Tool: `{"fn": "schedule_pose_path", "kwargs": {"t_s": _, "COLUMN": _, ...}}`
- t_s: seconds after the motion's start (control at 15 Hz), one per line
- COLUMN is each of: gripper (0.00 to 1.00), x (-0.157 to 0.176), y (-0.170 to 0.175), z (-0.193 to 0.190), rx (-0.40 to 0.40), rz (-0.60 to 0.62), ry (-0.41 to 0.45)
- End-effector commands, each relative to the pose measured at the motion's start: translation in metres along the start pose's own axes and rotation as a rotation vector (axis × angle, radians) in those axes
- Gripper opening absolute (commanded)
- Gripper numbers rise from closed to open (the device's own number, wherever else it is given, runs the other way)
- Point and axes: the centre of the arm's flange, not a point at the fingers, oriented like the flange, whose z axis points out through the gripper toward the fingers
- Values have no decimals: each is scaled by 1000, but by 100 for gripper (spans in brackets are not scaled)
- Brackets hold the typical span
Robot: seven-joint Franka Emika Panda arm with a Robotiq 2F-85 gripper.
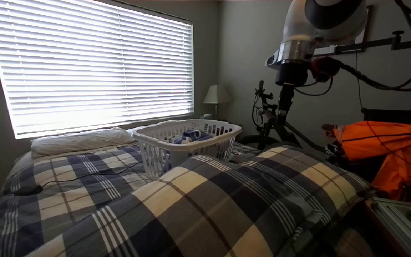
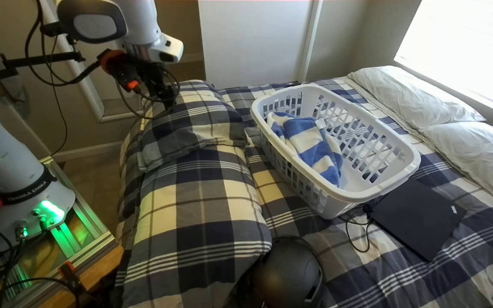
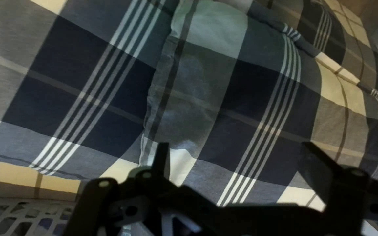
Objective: Put the pillow on the left in the basket.
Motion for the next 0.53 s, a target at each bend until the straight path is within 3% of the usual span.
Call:
{"fn": "schedule_pose_path", "kwargs": {"t_s": 0.0, "gripper": 100, "x": 24, "y": 7, "z": 41, "rx": 32, "rz": -6, "ry": 67}}
{"fn": "schedule_pose_path", "kwargs": {"t_s": 0.47, "gripper": 100, "x": 45, "y": 36, "z": 107, "rx": 103, "rz": -9, "ry": 156}}
